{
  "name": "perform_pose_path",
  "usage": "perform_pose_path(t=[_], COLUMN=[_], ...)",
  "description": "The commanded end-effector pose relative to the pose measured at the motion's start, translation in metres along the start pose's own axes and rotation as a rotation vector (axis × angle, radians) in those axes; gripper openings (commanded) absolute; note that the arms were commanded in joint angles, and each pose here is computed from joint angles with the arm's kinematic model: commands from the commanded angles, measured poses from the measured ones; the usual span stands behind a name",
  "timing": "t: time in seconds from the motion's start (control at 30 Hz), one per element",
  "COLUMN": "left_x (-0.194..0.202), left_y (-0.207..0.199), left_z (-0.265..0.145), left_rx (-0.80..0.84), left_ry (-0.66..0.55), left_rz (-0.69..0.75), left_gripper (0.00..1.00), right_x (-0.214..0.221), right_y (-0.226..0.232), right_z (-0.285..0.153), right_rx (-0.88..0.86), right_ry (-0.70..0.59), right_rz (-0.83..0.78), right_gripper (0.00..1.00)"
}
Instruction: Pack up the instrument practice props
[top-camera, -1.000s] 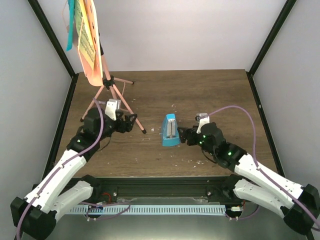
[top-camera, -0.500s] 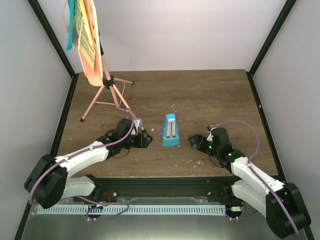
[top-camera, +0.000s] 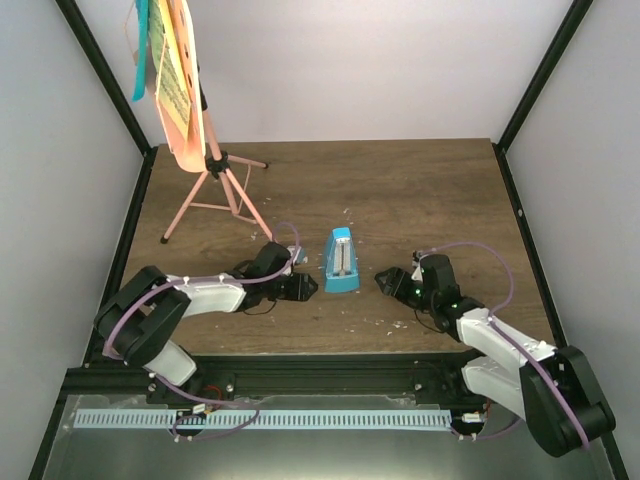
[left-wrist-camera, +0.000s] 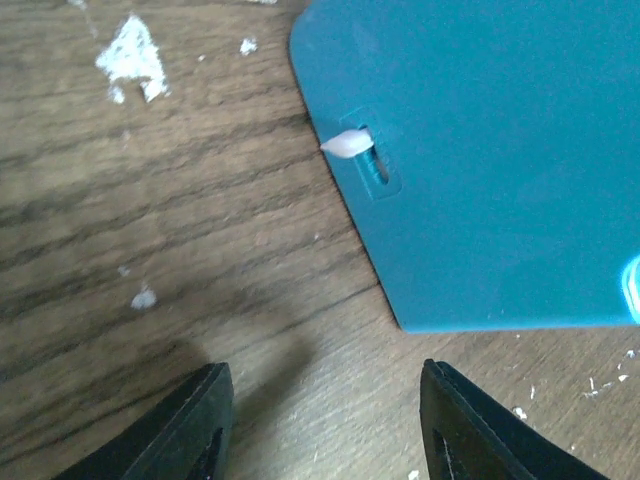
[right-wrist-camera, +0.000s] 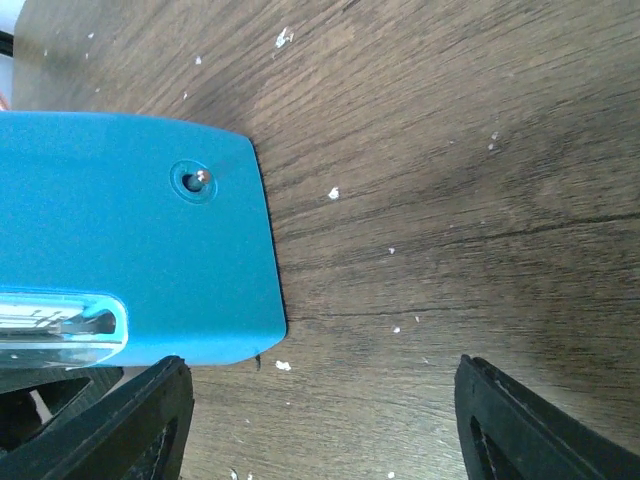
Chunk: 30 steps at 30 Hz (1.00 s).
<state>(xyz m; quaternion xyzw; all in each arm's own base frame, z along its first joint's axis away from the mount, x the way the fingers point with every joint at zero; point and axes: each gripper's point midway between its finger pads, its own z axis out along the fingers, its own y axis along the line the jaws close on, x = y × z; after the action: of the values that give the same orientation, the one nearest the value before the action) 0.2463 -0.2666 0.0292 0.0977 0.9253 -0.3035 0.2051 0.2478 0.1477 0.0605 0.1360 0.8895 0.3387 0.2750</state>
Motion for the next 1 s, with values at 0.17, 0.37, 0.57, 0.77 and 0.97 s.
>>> perform_pose_path(t=[0.17,0.37,0.57,0.77,0.97], left_x=[-0.009,-0.005,0.004,0.011,0.012], left_y=[0.001,-0.006,-0.024,-0.051,-0.049], left_z=[0.022,0.03,0.035,0.05,0.054], left_rx=[0.006,0.011,0.045,0.082,0.059], left_ry=[-0.029,-0.023,-0.011,0.014,0.008], left_rz=[0.035,0.07,0.092,0.131,0.14], left_gripper=[0.52,0.5,0.49,0.49,0.48], right_x=[-0.022,-0.025,-0.029,-0.04,-0.048], right_y=[0.012,0.013,0.01,0.008,0.011], right_z=[-0.014,-0.021,-0.026,-0.038,-0.05], right_rx=[-0.026,-0.023,-0.005,0.042,0.06], right_ry=[-0.1,-0.127,-0.158,-0.218,-0.261], right_rz=[-0.001,-0.006,-0.001,-0.021,-0.046], right_gripper=[0.71,0.71,0.7,0.71,0.71])
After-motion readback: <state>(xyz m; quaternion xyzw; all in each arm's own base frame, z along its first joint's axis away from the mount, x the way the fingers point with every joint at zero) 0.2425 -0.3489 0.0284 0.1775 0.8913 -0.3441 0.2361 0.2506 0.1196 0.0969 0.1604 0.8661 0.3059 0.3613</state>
